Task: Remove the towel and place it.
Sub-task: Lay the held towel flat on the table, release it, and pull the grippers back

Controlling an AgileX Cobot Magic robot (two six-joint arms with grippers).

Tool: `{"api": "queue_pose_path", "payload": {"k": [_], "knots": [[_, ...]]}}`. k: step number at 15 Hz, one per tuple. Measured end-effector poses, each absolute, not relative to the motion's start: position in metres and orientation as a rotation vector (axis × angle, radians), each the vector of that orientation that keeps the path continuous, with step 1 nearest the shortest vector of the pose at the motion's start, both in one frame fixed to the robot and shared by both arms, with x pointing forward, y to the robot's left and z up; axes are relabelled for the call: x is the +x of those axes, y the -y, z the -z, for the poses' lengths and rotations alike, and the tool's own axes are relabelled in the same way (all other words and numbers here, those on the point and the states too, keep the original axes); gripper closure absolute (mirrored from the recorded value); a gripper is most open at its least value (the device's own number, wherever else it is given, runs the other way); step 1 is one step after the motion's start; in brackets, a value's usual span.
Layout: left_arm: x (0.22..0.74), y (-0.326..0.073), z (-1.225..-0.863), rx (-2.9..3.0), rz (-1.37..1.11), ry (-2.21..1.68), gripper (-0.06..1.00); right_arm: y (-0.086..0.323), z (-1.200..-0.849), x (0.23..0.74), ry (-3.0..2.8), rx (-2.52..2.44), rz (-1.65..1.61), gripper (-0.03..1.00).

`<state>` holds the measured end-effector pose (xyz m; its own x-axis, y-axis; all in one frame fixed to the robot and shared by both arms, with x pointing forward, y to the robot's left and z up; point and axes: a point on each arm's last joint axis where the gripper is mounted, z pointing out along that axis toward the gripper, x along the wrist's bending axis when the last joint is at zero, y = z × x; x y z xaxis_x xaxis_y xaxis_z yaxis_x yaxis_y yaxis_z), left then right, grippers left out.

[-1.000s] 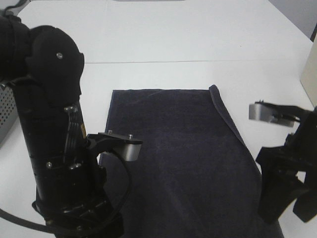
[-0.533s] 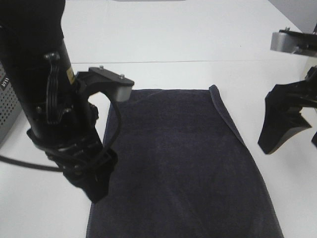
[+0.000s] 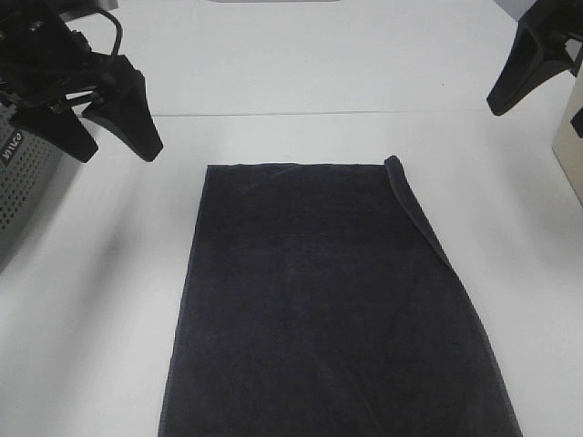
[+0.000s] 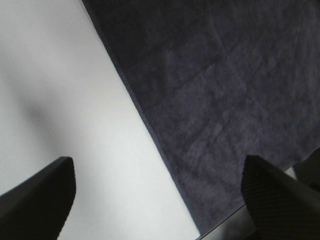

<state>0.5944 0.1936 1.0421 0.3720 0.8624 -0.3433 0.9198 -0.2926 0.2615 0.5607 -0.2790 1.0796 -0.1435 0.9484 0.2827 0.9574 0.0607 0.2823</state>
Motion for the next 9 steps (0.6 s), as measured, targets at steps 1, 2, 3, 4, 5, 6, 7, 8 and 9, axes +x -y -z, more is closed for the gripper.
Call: {"api": "queue_pose_path", "payload": {"k": [1, 2, 3, 4, 5, 6, 7, 8, 9], "knots": [[0.608, -0.202, -1.038, 2.132, 0.214, -1.582, 0.1, 0.278, -1.072, 0.571, 2.268, -2.031, 0.661, 0.01], [0.613, -0.204, -1.038, 2.073, 0.2, -1.592, 0.1, 0.278, -1.062, 0.578, 2.246, -2.03, 0.641, 0.01], [0.619, -0.203, -1.04, 2.039, 0.16, -1.587, 0.1, 0.278, -1.05, 0.587, 2.225, -2.03, 0.62, 0.01], [0.622, -0.203, -1.039, 2.026, 0.145, -1.585, 0.1, 0.278, -1.042, 0.594, 2.211, -2.028, 0.604, 0.01], [0.63, -0.202, -1.036, 2.004, 0.117, -1.586, 0.1, 0.277, -1.03, 0.607, 2.195, -2.015, 0.59, 0.01], [0.641, -0.201, -1.026, 2.0, 0.117, -1.596, 0.1, 0.277, -1.019, 0.623, 2.193, -1.998, 0.593, 0.01], [0.66, -0.198, -1.007, 2.007, 0.134, -1.611, 0.1, 0.277, -1.002, 0.648, 2.199, -1.983, 0.593, 0.01], [0.675, -0.196, -0.992, 2.009, 0.143, -1.618, 0.1, 0.277, -0.995, 0.664, 2.211, -1.977, 0.609, 0.01], [0.688, -0.194, -0.981, 2.007, 0.148, -1.624, 0.1, 0.278, -0.987, 0.679, 2.216, -1.978, 0.616, 0.01]]}}
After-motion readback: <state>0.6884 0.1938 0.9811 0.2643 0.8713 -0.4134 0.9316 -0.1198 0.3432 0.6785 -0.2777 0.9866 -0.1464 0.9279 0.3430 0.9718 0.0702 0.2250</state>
